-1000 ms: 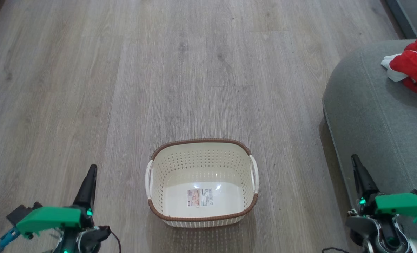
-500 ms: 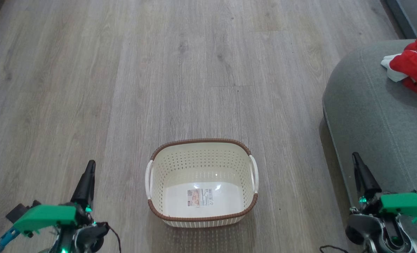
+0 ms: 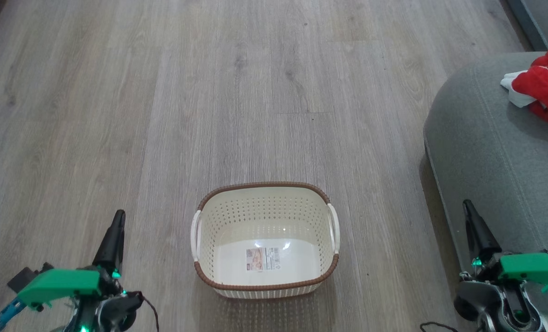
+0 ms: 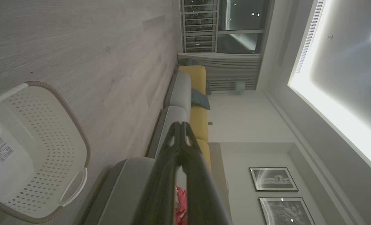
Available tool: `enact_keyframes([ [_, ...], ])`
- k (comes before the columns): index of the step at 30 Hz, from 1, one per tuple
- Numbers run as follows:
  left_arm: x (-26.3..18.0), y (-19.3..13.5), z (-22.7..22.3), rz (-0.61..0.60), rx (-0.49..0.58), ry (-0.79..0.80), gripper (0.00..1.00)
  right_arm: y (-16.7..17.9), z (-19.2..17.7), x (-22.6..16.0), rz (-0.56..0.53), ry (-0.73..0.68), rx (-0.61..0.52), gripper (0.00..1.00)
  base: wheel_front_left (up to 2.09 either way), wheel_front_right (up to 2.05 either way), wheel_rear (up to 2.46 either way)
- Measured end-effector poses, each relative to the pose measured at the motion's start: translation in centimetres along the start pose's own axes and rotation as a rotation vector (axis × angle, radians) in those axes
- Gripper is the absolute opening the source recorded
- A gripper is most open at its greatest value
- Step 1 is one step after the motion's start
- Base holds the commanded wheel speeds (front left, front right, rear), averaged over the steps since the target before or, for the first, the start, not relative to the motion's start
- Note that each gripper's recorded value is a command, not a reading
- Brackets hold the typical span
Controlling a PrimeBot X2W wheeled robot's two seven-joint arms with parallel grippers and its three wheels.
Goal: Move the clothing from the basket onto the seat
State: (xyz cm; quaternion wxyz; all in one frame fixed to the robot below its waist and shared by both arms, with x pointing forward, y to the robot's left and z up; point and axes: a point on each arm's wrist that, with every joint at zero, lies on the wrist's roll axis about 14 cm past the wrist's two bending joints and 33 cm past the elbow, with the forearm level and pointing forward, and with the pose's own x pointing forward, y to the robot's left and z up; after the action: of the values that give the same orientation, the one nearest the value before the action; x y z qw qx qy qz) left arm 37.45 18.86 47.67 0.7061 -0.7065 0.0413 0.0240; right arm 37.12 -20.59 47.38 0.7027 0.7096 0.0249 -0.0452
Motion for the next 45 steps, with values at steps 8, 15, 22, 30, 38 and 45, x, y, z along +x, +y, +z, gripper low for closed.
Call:
enact_keyframes([
  [8, 0.00, 0.00, 0.01, 0.000, 0.000, 0.000, 0.00, 0.00, 0.00, 0.00, 0.000, 0.000, 0.000, 0.00, 0.00, 0.00, 0.00],
  [15, 0.00, 0.00, 0.01, 0.000, 0.000, 0.000, 0.00, 0.00, 0.00, 0.00, 0.000, 0.000, 0.000, 0.00, 0.00, 0.00, 0.00],
  [22, 0.00, 0.00, 0.01, 0.000, 0.000, 0.000, 0.00, 0.00, 0.00, 0.00, 0.000, 0.000, 0.000, 0.00, 0.00, 0.00, 0.00],
  [30, 0.00, 0.00, 0.01, 0.000, 0.000, 0.000, 0.00, 0.00, 0.00, 0.00, 0.000, 0.000, 0.000, 0.00, 0.00, 0.00, 0.00],
  [38, 0.00, 0.00, 0.01, 0.000, 0.000, 0.000, 0.00, 0.01, 0.00, 0.00, 0.000, 0.000, 0.000, 0.00, 0.00, 0.00, 0.00],
  [45, 0.00, 0.00, 0.01, 0.000, 0.000, 0.000, 0.00, 0.01, 0.00, 0.00, 0.000, 0.000, 0.000, 0.00, 0.00, 0.00, 0.00],
])
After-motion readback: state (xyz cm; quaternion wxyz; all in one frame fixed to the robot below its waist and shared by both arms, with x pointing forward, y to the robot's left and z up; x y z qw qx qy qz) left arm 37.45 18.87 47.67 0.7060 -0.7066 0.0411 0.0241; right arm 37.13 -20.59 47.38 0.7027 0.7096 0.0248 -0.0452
